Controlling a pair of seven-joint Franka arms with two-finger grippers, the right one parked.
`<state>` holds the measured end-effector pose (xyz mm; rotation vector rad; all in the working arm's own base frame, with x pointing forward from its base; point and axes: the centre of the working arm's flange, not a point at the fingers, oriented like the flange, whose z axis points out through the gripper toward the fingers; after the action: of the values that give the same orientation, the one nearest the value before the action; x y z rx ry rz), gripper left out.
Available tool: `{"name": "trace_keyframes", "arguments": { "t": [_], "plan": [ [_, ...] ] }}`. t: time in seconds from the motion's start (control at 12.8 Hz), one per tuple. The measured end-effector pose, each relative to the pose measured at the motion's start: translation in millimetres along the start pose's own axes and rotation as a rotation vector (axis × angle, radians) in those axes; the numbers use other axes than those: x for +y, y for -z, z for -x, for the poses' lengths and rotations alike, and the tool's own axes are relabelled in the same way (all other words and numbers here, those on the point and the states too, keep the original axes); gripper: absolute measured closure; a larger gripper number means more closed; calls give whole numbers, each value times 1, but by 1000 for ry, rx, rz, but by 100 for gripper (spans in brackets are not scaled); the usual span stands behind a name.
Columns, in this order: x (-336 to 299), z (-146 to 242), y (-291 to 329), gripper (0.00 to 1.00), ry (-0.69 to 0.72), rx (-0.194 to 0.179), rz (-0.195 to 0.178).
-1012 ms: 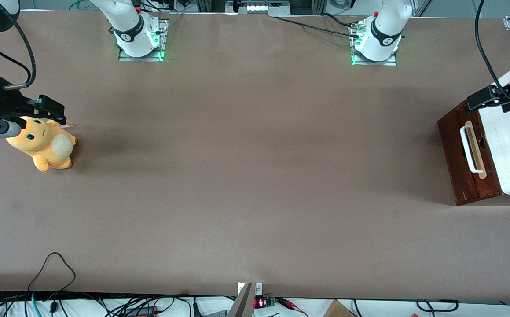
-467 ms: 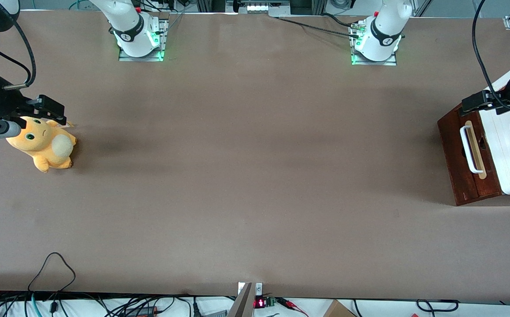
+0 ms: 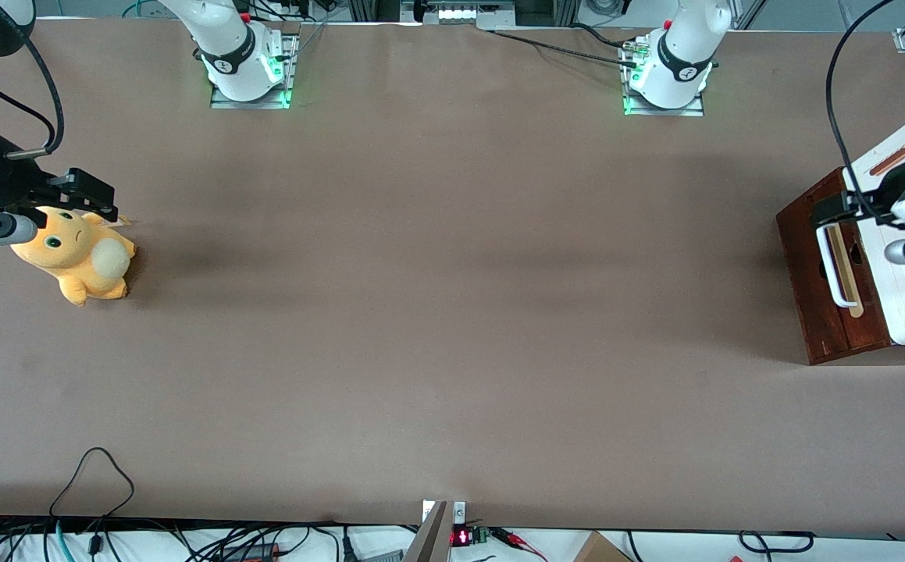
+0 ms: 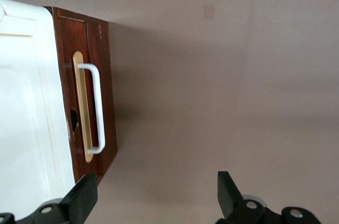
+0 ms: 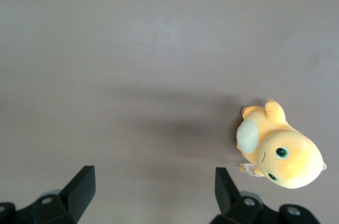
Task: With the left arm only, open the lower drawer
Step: 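Move the open left gripper down to the lower drawer's white handle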
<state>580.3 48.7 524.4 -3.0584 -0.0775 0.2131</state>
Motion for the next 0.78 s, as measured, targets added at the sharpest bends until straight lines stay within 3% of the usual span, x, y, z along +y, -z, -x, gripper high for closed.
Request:
{"name": "trace_keyframes", "arguments": {
  "t": [0.39, 0.54, 0.78],
  "plan": [
    [-2, -12, -44, 0, -17, 27, -163],
    [4, -15, -71, 0, 6, 19, -270],
    [36, -14, -115, 1, 49, 9, -472]
  ]
}}
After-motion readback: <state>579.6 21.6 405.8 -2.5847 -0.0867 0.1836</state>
